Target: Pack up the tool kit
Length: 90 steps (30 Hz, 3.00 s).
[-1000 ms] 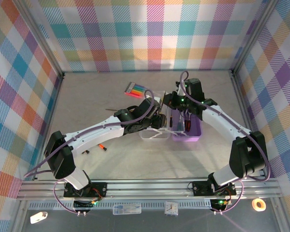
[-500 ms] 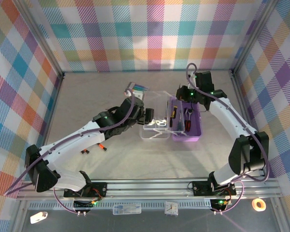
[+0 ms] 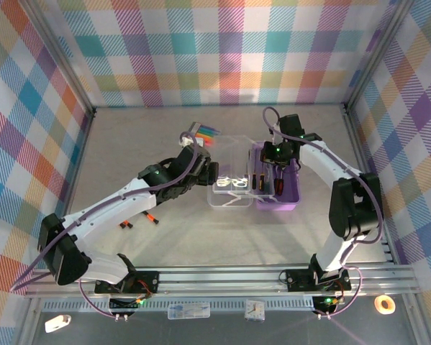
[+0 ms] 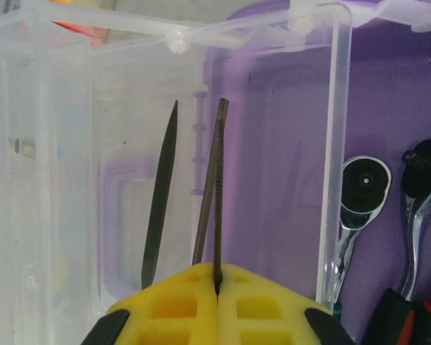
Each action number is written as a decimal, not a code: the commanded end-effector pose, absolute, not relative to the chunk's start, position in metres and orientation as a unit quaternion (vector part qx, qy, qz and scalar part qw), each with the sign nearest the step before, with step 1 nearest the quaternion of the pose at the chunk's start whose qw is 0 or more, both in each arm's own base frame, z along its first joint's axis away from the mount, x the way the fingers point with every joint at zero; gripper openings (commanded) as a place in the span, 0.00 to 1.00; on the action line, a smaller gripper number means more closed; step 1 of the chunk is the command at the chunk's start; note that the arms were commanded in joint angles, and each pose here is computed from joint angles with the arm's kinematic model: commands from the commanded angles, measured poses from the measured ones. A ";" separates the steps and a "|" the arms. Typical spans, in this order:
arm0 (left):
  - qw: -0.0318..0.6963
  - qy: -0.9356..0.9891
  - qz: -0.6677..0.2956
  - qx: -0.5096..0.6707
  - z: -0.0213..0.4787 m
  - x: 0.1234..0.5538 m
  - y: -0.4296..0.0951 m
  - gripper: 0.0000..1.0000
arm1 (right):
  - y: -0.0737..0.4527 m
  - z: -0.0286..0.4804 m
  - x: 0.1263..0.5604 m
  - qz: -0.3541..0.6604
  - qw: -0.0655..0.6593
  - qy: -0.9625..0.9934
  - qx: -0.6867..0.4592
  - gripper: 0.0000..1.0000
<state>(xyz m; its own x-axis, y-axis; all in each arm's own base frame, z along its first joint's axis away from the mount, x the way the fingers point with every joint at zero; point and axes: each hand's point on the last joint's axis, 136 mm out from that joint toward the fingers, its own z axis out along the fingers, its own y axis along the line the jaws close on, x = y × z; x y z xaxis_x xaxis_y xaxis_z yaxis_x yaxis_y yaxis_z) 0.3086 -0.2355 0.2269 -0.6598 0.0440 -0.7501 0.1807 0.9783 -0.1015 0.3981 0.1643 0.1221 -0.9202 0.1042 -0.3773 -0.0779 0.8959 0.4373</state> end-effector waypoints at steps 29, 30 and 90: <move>0.339 0.936 -0.032 -0.087 0.180 0.359 -0.178 0.85 | 0.171 0.201 0.386 0.282 0.260 0.923 0.018 0.26; 0.326 0.939 -0.025 -0.112 0.173 0.365 -0.170 0.85 | 0.171 0.205 0.383 0.287 0.269 0.919 0.016 0.28; 0.183 0.957 0.088 -0.205 0.045 0.359 -0.092 0.14 | 0.167 0.248 0.331 0.341 0.324 0.883 0.008 0.56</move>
